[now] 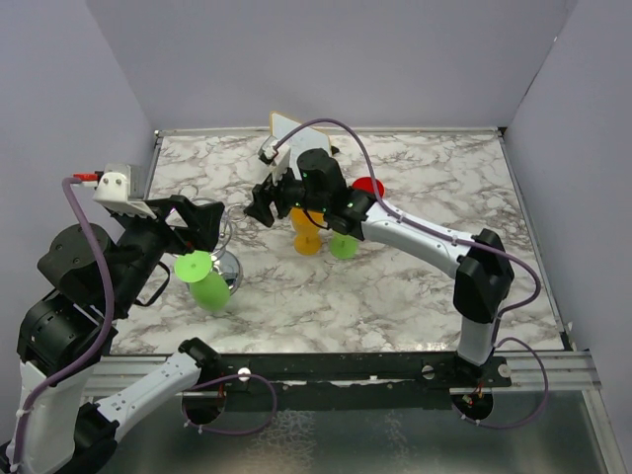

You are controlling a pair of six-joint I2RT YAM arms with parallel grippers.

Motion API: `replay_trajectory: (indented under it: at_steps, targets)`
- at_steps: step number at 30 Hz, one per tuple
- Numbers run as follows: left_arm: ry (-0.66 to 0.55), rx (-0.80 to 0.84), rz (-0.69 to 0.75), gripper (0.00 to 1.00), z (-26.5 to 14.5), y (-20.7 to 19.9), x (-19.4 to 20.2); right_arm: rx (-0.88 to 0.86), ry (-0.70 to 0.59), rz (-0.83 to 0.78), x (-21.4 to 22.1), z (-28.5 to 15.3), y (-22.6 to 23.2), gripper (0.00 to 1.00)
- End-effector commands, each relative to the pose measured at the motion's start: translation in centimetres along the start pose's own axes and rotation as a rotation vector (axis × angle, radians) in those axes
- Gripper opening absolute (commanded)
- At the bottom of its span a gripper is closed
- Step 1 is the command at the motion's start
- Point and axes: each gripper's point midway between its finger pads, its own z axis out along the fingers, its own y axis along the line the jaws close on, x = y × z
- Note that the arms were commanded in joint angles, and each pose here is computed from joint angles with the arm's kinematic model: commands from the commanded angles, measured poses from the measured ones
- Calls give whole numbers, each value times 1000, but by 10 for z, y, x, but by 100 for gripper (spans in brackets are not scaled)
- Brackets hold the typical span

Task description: Take the wine glass off the wine glass rack

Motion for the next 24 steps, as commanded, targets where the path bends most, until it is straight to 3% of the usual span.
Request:
replay_trajectory:
  at_steps: [1, 8, 15, 20, 24]
  targets:
    - [2, 26, -9, 98, -2, -4, 2, 22, -15, 80, -34, -31, 5, 71]
    - [-10, 30, -12, 98, -3, -5, -3, 10, 23, 141, -35, -67, 19, 84]
    - [-48, 37, -24, 98, -9, -7, -16, -81, -51, 97, -33, -98, 54, 86]
    - [-67, 52, -38, 98, -11, -9, -22, -178, -172, -97, -34, -110, 102, 87]
    - [-65, 54, -41, 98, -12, -9, -21, -269, -277, -339, -30, -110, 153, 86]
